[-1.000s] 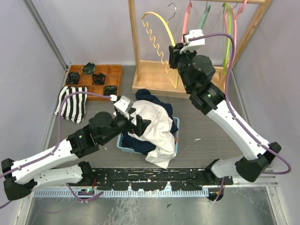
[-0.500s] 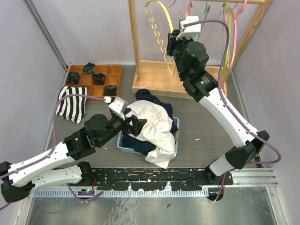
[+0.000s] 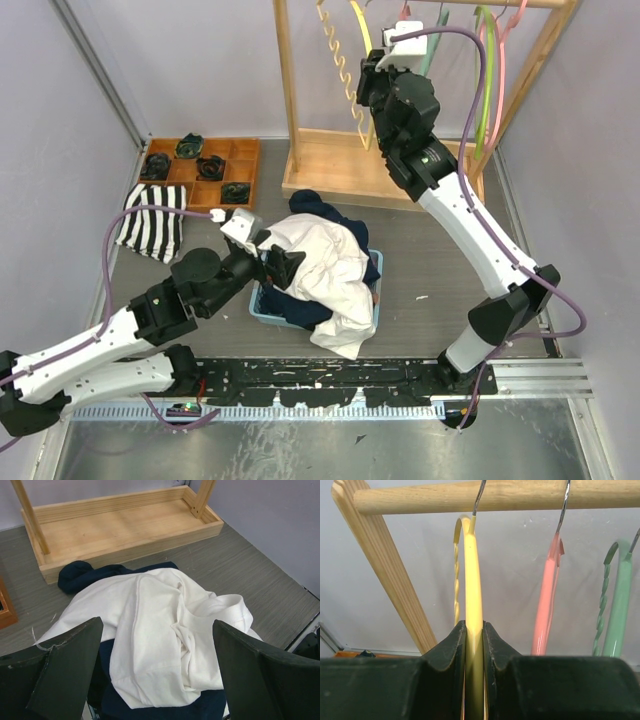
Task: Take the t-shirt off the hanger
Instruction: Place the hanger on the clothesline.
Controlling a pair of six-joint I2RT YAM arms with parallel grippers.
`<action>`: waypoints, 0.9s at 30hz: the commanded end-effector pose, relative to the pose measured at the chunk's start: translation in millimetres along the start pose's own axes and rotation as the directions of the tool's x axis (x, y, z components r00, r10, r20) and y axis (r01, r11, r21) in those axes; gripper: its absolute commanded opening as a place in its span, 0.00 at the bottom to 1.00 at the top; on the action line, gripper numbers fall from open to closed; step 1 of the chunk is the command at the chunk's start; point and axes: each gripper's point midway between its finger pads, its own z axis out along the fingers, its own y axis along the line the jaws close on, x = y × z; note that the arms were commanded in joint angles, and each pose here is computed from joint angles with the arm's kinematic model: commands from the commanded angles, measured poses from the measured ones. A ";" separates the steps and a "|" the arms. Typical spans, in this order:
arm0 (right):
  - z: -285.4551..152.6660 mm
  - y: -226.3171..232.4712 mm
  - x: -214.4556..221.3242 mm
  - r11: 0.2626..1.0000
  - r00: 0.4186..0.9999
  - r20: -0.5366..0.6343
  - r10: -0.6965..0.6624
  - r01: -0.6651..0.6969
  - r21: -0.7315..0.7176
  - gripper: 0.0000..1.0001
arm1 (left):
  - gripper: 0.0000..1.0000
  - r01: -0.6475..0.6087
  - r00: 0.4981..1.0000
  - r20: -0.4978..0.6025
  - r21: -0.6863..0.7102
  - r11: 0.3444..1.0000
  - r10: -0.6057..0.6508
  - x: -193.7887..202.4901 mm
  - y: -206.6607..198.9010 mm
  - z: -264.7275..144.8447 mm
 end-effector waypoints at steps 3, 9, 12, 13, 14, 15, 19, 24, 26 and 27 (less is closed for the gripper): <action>10.3 -1.6 -52.5 0.996 0.985 0.144 0.090 -0.089 -0.018 0.01 | 0.98 0.011 0.999 0.031 -0.034 0.999 -0.010 -4.6 8.8 -6.9; 25.5 -0.6 -42.2 0.996 0.988 0.125 0.093 -0.091 -0.020 0.01 | 0.98 0.023 0.999 0.040 -0.033 0.999 -0.022 -7.5 9.4 -9.8; 30.2 0.8 -33.9 0.995 0.990 0.105 0.095 -0.093 -0.024 0.01 | 0.98 0.027 0.999 0.041 -0.035 0.999 -0.025 -8.1 9.6 -10.2; 31.2 1.1 -30.9 0.995 0.991 0.098 0.096 -0.094 -0.025 0.01 | 0.98 0.027 0.999 0.041 -0.036 0.999 -0.025 -8.5 9.7 -10.5; 31.7 1.9 -27.4 0.995 0.991 0.089 0.097 -0.095 -0.028 0.01 | 0.98 0.027 0.999 0.042 -0.037 0.999 -0.026 -9.3 9.8 -10.7; 31.9 2.7 -24.1 0.995 0.992 0.081 0.098 -0.096 -0.030 0.01 | 0.98 0.026 0.999 0.043 -0.038 0.999 -0.025 -10.2 10.0 -11.0; 30.1 3.6 -9.0 0.994 0.994 0.047 0.102 -0.100 -0.034 0.02 | 0.98 0.016 0.998 0.060 -0.054 0.998 -0.013 -18.2 13.2 -12.4; 20.5 1.7 0.2 0.994 0.995 0.018 0.102 -0.101 -0.041 0.27 | 0.98 0.000 0.996 0.090 -0.068 0.998 0.006 -34.3 14.6 -13.5; 15.6 -1.2 -0.7 0.994 0.995 0.015 0.101 -0.101 -0.037 0.38 | 0.98 -0.006 0.995 0.096 -0.074 0.997 0.013 -38.3 14.5 -11.7; 12.5 -2.4 -1.8 0.994 0.995 0.013 0.103 -0.102 -0.037 0.43 | 0.98 -0.007 0.995 0.099 -0.077 0.997 0.015 -39.6 14.2 -10.5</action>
